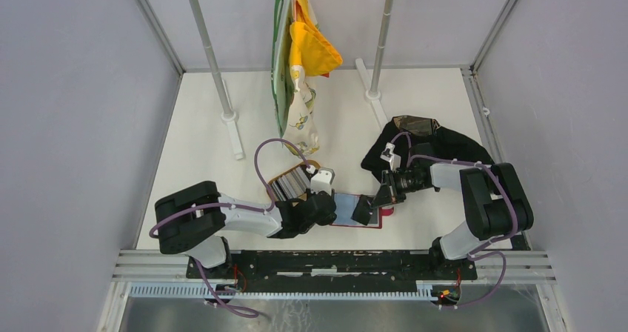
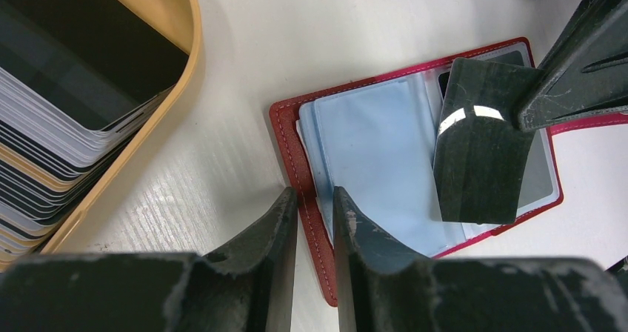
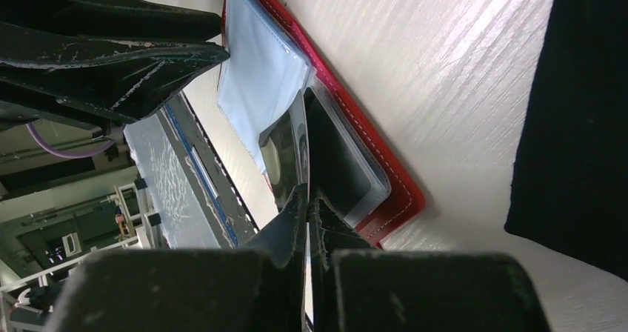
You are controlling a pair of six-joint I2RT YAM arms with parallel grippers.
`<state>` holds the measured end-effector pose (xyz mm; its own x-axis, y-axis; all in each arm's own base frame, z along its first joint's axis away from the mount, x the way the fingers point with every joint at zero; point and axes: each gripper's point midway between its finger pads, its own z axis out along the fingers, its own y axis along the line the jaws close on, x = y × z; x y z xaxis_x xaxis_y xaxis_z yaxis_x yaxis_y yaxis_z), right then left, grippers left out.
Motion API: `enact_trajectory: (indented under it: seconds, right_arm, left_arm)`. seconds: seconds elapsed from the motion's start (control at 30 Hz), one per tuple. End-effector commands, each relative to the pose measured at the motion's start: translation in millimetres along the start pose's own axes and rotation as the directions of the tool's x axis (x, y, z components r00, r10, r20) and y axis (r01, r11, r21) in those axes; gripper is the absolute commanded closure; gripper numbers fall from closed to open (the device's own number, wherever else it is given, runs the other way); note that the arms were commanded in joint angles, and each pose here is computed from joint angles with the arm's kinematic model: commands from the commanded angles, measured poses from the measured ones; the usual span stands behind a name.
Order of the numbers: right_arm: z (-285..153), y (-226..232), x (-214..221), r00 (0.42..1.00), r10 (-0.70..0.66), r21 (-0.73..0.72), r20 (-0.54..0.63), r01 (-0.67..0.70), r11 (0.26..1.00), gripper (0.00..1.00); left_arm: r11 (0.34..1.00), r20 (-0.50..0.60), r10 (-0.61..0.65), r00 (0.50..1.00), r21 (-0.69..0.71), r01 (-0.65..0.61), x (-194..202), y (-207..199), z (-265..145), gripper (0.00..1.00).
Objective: Put the credit cards into the card holder
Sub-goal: Insert the credit card into the card holder.
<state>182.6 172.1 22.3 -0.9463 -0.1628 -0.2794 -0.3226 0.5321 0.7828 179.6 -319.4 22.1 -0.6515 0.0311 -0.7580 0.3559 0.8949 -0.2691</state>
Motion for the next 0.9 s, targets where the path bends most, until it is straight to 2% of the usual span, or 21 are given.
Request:
enact_trajectory:
  seconds: [0.0, 0.87]
  right_arm:
    - [2, -6, 0, 1.000, 0.020, 0.038, -0.003, -0.020, 0.999, 1.00]
    - [19, 1, 3, 0.985, 0.127, -0.025, -0.118, -0.131, 0.991, 0.98]
  left_arm:
    - [1.000, -0.020, -0.002, 1.000, -0.008, 0.001, 2, 1, -2, 0.71]
    - [0.996, -0.029, 0.024, 0.999, 0.082, -0.022, 1, -19, 1, 0.72]
